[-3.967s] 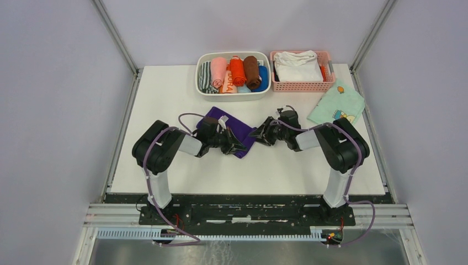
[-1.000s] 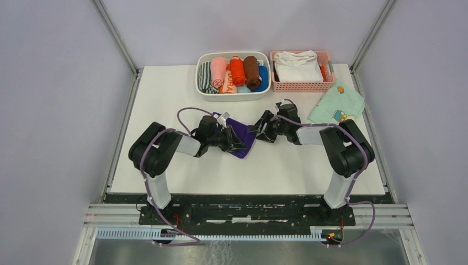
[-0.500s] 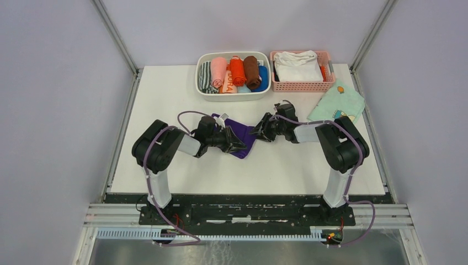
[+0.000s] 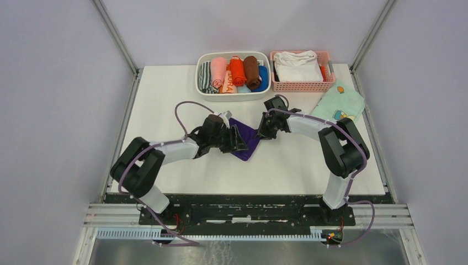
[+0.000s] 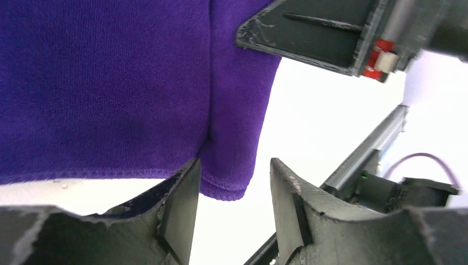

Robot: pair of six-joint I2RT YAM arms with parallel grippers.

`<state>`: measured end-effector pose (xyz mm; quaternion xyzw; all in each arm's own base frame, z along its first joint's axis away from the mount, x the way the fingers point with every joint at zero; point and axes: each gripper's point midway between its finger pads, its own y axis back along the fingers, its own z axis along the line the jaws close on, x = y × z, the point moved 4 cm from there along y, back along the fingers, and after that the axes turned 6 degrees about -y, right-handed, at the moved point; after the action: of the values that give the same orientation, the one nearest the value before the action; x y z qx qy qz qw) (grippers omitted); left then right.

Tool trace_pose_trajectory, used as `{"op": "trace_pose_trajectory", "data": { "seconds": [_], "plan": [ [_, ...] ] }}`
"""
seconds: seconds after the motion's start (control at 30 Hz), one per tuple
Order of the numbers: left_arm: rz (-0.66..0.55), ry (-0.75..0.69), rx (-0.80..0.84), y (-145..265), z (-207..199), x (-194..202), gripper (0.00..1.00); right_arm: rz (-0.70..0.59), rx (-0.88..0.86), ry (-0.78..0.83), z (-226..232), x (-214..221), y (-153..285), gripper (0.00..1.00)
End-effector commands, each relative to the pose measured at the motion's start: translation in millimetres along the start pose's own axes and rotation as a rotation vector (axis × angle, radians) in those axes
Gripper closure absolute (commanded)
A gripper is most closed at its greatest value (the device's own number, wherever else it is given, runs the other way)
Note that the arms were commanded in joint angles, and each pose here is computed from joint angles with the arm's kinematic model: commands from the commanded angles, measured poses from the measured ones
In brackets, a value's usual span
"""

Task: Roll the towels
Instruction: Roll the towel at the center of the board.

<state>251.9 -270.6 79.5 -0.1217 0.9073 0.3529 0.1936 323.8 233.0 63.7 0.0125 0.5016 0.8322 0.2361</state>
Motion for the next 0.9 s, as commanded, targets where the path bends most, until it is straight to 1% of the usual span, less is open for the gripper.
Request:
{"op": "trace_pose_trajectory", "data": {
  "seconds": [0.0, 0.1, 0.13, 0.23, 0.27, 0.37, 0.47, 0.6, 0.73, 0.83, 0.87],
  "plan": [
    [-0.144, -0.288, -0.225, 18, -14, -18, 0.42, -0.031, 0.118, 0.016, -6, -6, 20, 0.75],
    [-0.238, -0.457, -0.328, 23, -34, -19, 0.38, -0.024, 0.127, -0.003, -5, -5, 19, 0.76],
    [-0.257, -0.52, -0.348, 21, -44, -13, 0.36, -0.024, 0.129, -0.011, -4, -4, 19, 0.76],
    [-0.303, -0.647, -0.42, 14, -55, -6, 0.33, -0.019, 0.142, -0.025, -5, -3, 18, 0.75],
    [-0.307, -0.684, -0.44, 10, -58, -3, 0.31, -0.015, 0.146, -0.029, -5, -3, 18, 0.75],
    [-0.32, -0.8, -0.519, -4, -63, 7, 0.29, 0.0, 0.151, -0.046, -6, -1, 17, 0.74],
    [-0.336, -0.898, -0.606, -15, -64, 14, 0.3, 0.003, 0.148, -0.054, -5, 0, 17, 0.74],
    [-0.329, -0.992, -0.689, -29, -58, 23, 0.31, -0.003, 0.141, -0.054, -3, -1, 20, 0.73],
    [-0.285, -1.079, -0.735, -44, -52, 34, 0.37, 0.0, 0.123, -0.058, 0, -1, 19, 0.73],
    [-0.262, -1.093, -0.719, -48, -52, 40, 0.53, 0.005, 0.109, -0.055, 2, 0, 19, 0.73],
    [-0.261, -1.089, -0.708, -47, -52, 40, 0.61, 0.003, 0.1, -0.053, 2, -1, 19, 0.72]
  ]
}}
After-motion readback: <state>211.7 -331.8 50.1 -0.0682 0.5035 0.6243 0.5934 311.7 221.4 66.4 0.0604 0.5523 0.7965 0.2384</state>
